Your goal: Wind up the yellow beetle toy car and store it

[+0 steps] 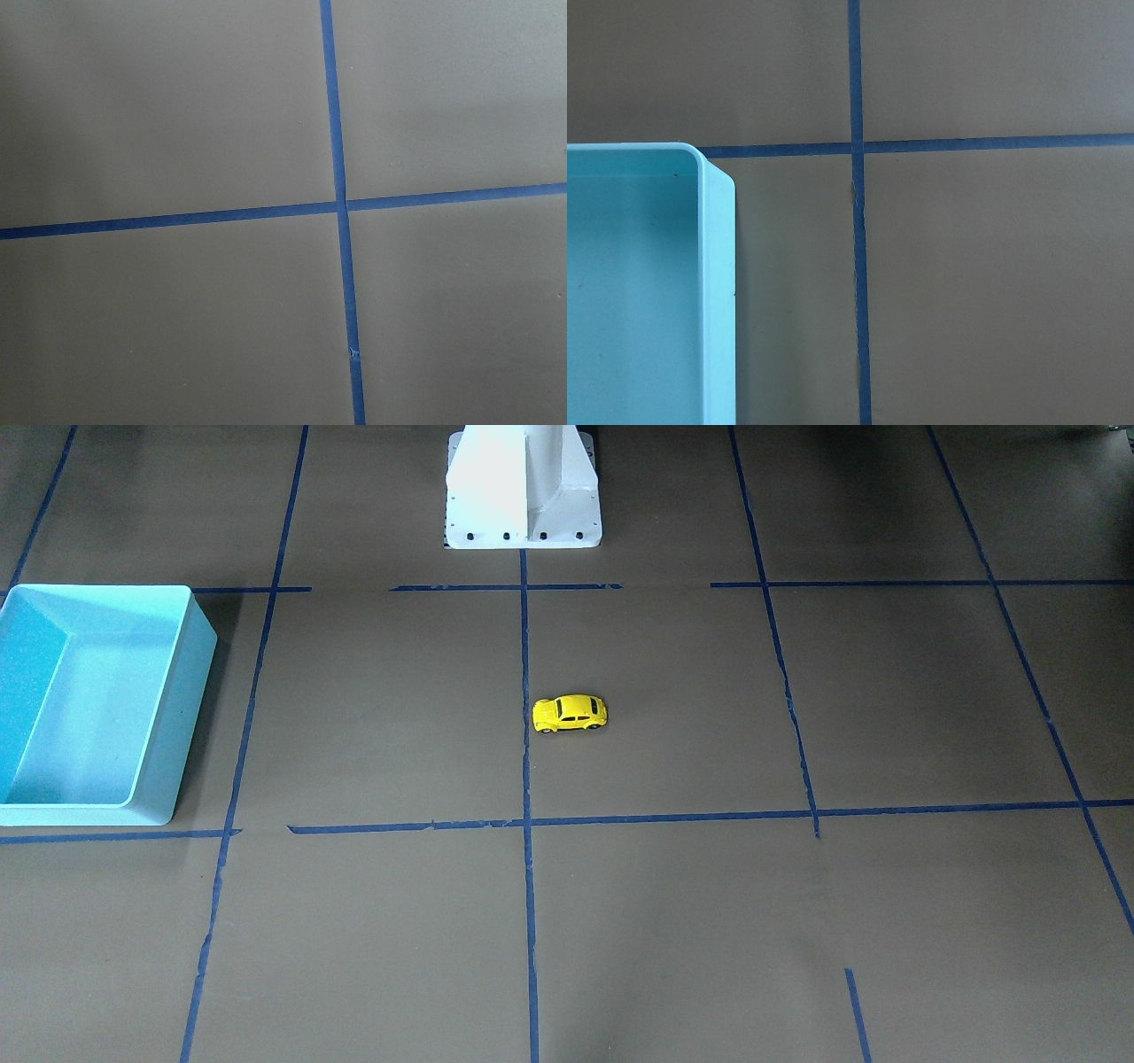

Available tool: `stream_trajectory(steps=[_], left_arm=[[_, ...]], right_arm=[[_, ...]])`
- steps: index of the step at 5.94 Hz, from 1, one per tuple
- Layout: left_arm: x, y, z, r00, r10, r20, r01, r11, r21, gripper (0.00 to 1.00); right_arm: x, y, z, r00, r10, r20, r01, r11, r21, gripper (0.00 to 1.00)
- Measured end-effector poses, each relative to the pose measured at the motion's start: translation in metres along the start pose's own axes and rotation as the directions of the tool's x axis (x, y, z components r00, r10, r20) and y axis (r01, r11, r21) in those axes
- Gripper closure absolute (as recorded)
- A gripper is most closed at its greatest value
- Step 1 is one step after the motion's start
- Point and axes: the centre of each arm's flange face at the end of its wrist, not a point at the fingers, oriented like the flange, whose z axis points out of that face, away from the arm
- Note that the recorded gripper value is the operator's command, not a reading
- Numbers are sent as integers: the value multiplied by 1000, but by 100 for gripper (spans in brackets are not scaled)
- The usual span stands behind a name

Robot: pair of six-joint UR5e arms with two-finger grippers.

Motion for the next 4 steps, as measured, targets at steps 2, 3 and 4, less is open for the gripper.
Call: stream_trajectory(steps=[2,3,4], left_arm=[[5,-2,3,1000,13,0,-13,1000,-4,0],[10,-5,1,1000,24,1,-24,1000,1,0],[19,-13,-7,999,44,3,-44,999,17,0]], right_arm=[[0,0,0,1000,0,-4,0,1000,1,0],[0,0,0,1000,0,-5,0,1000,2,0],[0,0,0,1000,0,-5,0,1000,1,0]])
